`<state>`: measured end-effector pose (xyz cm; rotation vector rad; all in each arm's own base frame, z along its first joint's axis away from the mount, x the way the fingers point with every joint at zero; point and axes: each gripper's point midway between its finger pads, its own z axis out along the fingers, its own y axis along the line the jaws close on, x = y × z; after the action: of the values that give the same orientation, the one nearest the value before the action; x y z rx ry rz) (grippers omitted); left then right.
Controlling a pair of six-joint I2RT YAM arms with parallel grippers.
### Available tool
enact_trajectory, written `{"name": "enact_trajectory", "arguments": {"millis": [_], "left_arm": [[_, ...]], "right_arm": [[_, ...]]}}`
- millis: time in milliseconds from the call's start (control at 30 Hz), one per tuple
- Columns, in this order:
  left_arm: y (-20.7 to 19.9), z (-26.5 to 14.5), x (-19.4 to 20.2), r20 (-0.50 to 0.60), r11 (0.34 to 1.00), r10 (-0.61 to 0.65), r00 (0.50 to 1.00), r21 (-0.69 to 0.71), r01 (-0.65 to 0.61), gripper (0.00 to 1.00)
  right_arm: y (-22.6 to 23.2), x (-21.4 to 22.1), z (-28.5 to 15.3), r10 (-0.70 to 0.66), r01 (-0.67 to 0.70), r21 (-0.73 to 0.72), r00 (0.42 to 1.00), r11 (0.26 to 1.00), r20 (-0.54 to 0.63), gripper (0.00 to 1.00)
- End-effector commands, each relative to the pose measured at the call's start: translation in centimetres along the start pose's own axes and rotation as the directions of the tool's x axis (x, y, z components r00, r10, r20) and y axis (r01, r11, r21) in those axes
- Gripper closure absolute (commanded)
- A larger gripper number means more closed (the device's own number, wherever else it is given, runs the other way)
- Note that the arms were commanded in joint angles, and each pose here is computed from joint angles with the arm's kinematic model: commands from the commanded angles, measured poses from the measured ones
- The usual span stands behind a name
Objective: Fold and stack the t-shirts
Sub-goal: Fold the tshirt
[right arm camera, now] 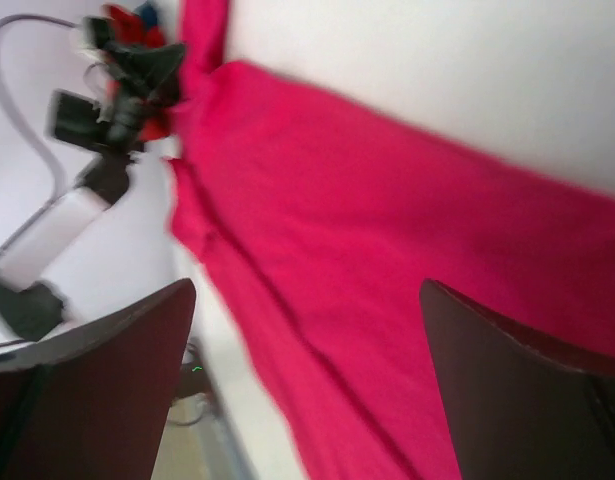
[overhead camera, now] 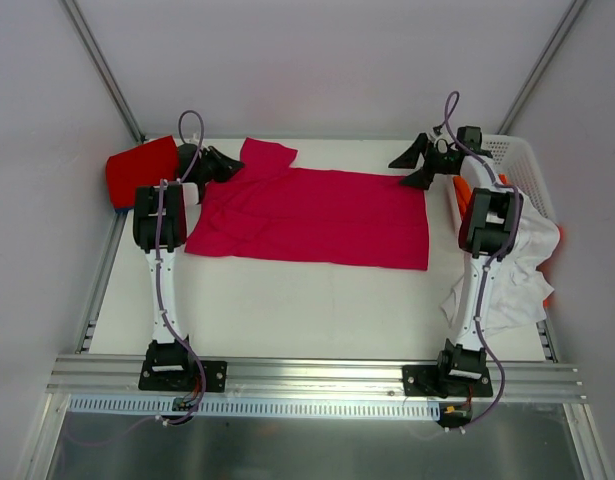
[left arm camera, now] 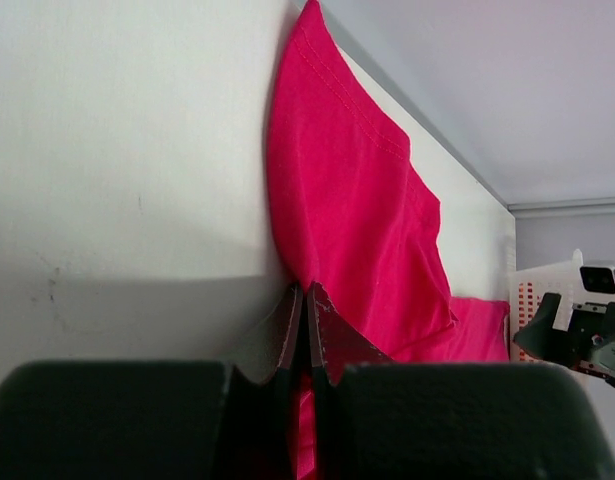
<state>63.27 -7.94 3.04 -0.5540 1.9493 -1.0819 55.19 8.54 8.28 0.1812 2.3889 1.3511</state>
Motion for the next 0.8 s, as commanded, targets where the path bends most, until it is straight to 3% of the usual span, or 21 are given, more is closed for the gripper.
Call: {"name": "enact_trajectory", "arguments": {"millis": [0,67,167,333,400,433,467,533,567,667,767], "left_arm": [[-2.3,-1.1,-2.0,0.04,0.998,0.039,0.998,0.048,-0.041,1.0],[-2.3,-1.1,-2.0,0.041,0.998,0.038,0.998,0.049,-0.04,1.0],[-2.3,-1.1,-2.0,0.043,0.998,0.039,0.998,0.049,-0.041,1.0],[-2.4,-1.2,-1.9,0.044,0.998,0.04,0.998,0.052,-0.042,1.0],[-2.3,-1.1,-1.8,0.042,0.998,0.041,0.998,0.052,-0.043,1.0],[-2.3,-1.1,-1.9,0.044,0.998,0.041,0.998,0.052,-0.044,1.0],[-2.4,-1.1,-1.9,0.043,0.998,0.04,0.998,0.053,-0.043,1.0],[-2.4,-1.1,-1.8,0.042,0.998,0.041,0.998,0.052,-0.043,1.0],[-2.3,-1.1,-1.9,0.044,0.998,0.041,0.998,0.051,-0.043,1.0],[-2.4,-1.2,-1.9,0.044,0.998,0.041,0.998,0.052,-0.044,1.0],[-2.4,-1.2,-2.0,0.045,0.998,0.042,0.998,0.053,-0.045,1.0]], "right_arm": [[11.8,-2.6,-4.0,-0.14,0.169,-0.307,0.984,0.937,0.114,0.01],[15.9,-3.4,-5.0,-0.217,0.255,-0.293,0.963,0.921,0.156,0.01],[19.1,-5.4,-6.0,-0.379,0.416,-0.153,0.899,0.897,0.219,0.01],[14.3,-5.6,-2.7,-0.335,0.359,-0.135,0.926,0.923,0.176,0.01],[9.5,-5.1,-1.6,-0.285,0.278,0.069,0.95,0.958,0.132,0.01],[6.4,-4.7,-1.2,-0.349,0.327,0.2,0.933,0.924,0.084,0.01],[2.2,-3.9,-2.0,-0.317,0.272,0.452,0.948,0.85,0.023,0.01],[-1.2,-4.1,-4.2,-0.311,0.236,0.671,0.95,0.703,-0.008,0.01],[-3.1,-4.2,-6.9,-0.3,0.191,0.802,0.954,0.566,-0.015,0.0],[-4.4,-4.0,-10.6,-0.299,0.151,0.907,0.954,0.393,-0.03,0.0],[-5.6,-2.1,-11.0,-0.248,0.172,0.916,0.965,0.362,-0.083,0.01]]}}
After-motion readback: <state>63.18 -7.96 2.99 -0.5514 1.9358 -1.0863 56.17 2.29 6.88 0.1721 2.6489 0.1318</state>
